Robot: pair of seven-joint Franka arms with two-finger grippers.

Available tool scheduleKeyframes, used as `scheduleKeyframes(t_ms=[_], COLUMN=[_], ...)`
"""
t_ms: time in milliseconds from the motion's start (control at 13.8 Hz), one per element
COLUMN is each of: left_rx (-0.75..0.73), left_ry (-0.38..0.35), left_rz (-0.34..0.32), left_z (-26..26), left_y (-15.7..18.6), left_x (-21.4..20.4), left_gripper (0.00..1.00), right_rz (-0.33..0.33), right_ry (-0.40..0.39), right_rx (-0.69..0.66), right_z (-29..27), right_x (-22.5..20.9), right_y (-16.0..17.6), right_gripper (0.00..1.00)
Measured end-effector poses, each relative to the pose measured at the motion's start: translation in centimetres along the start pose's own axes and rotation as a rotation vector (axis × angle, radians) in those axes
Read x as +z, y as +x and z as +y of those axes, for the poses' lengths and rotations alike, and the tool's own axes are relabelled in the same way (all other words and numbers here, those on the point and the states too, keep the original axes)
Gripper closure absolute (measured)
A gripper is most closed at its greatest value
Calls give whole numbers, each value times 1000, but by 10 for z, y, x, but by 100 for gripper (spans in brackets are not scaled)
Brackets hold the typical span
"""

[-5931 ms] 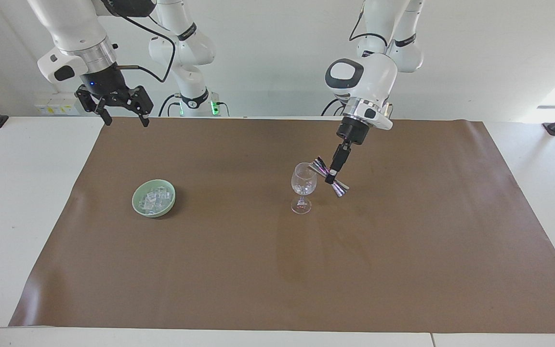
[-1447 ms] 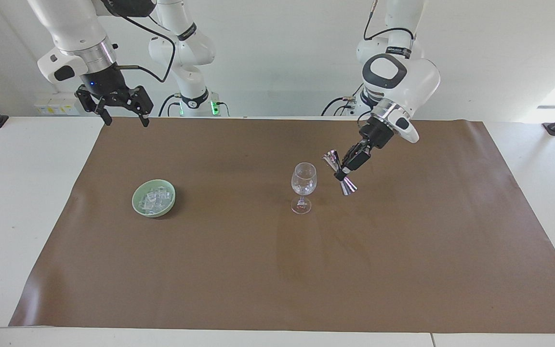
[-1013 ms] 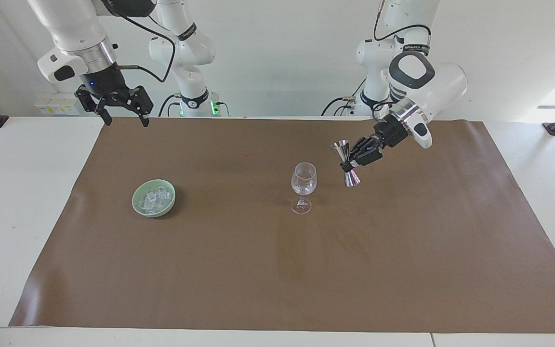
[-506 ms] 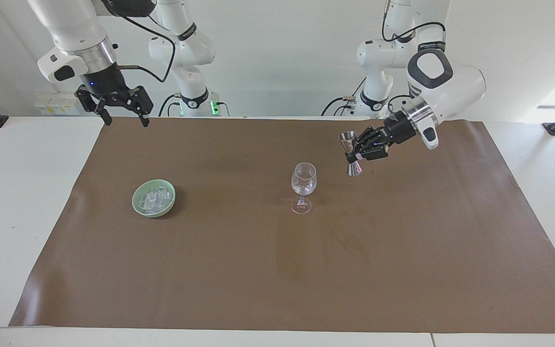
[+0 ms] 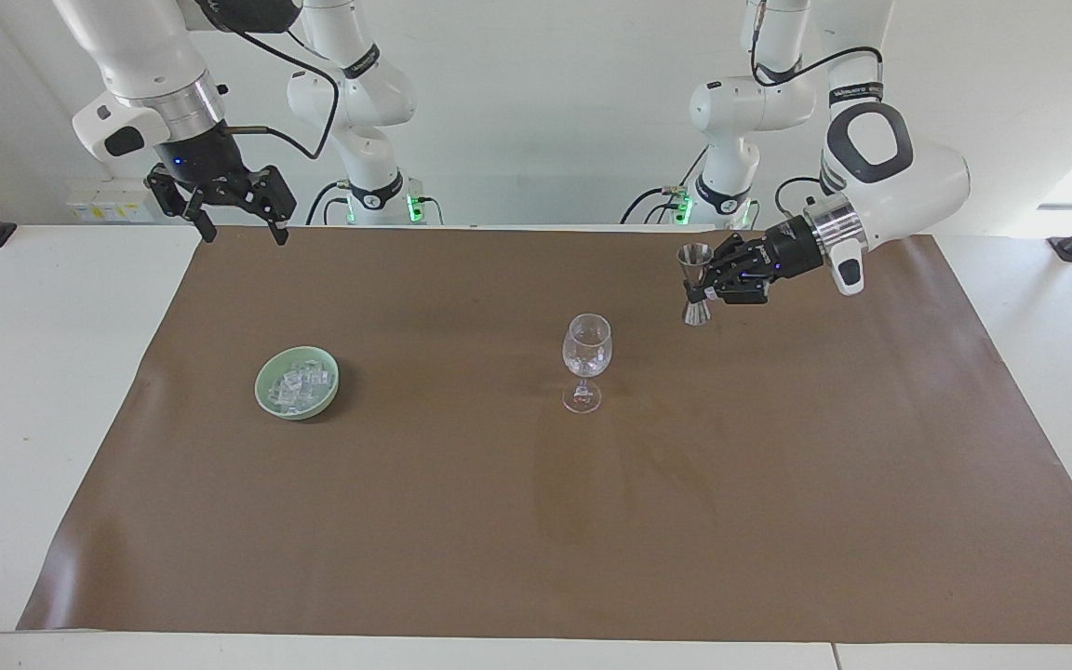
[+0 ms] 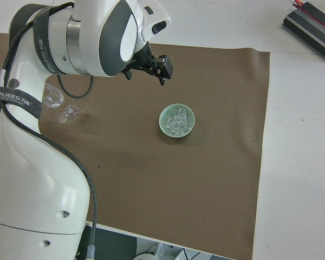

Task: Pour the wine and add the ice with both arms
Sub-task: 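Carry the silver bottle to the mat edge with the left gripper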

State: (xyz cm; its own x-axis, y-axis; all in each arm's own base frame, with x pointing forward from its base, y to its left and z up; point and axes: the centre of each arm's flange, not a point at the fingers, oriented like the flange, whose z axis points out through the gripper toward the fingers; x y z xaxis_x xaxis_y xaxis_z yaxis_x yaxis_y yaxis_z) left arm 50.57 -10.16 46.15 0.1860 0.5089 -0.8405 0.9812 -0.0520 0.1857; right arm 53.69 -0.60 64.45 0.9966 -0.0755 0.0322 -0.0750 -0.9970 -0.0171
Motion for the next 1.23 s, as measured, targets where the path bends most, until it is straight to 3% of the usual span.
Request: scheduleKeyframes(t_ms=[579,1230], left_rx=[-172,-354], left_ry=[-79,-107], left_rz=[-12,-67], left_z=[-1,-12], left_y=[88,202], left_x=[-56,-72], left_gripper=[78,78], right_rz=[0,-23], right_ry=[0,-1], right_rx=[0,11], right_z=[0,6], right_x=[0,2], right_y=[0,-2], right_gripper=[0,0])
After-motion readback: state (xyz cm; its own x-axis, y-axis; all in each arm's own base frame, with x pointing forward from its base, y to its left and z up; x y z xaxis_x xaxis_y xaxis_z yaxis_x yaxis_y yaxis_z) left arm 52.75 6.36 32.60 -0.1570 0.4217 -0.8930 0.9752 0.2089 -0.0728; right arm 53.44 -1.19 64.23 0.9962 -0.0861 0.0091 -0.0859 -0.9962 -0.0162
